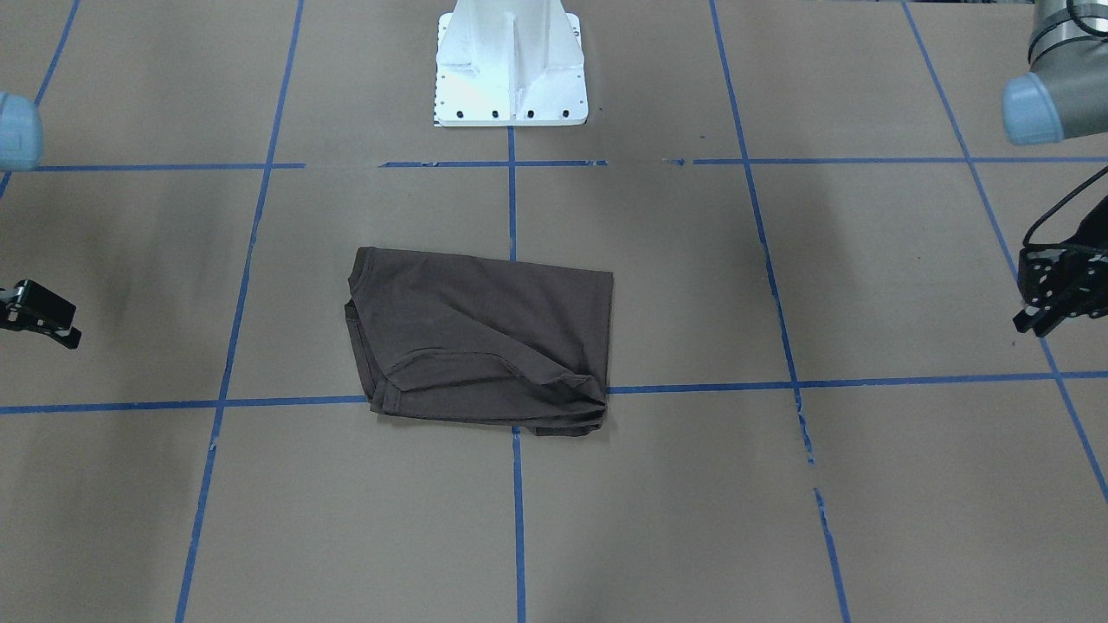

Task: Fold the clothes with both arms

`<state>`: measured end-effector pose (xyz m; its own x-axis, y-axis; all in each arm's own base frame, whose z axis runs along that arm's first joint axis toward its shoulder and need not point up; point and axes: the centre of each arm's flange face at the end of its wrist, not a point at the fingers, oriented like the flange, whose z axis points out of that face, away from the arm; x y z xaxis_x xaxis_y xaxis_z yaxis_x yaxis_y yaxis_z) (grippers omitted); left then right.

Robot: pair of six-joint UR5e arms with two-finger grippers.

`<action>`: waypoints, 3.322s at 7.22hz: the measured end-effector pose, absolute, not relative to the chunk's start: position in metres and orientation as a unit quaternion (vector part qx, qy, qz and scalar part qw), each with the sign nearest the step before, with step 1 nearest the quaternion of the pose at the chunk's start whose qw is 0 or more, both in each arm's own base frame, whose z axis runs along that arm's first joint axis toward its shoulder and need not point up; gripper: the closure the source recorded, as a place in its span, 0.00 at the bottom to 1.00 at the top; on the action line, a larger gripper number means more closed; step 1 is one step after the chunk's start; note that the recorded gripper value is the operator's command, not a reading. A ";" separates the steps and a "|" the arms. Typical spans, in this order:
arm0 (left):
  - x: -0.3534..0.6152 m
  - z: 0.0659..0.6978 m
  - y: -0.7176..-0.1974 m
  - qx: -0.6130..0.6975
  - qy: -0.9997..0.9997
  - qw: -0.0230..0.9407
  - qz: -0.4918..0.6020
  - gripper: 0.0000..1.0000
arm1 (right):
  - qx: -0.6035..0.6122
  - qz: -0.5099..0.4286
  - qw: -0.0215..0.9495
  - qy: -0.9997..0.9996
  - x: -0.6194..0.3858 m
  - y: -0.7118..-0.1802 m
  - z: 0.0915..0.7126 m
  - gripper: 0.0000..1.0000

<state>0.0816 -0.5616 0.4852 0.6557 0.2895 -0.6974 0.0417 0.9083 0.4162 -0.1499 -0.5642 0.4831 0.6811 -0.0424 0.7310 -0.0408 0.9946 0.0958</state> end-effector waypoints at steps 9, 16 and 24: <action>0.028 0.569 -0.532 0.159 0.347 0.920 0.089 0.00 | 0.056 -0.017 0.920 -0.388 -0.085 -0.552 0.524 0.00; 0.029 0.592 -0.502 0.129 0.386 0.909 0.091 0.00 | 0.042 -0.031 0.925 -0.375 -0.078 -0.552 0.527 0.00; 0.029 0.600 -0.496 0.122 0.386 0.910 0.089 0.00 | 0.040 -0.030 0.926 -0.373 -0.078 -0.551 0.531 0.00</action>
<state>0.0286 -0.4965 0.5997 0.6866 0.2556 -0.6807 -0.0669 0.9544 0.2909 -0.0778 -0.5506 0.5306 0.7197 -0.0863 0.6889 0.0259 0.9949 0.0976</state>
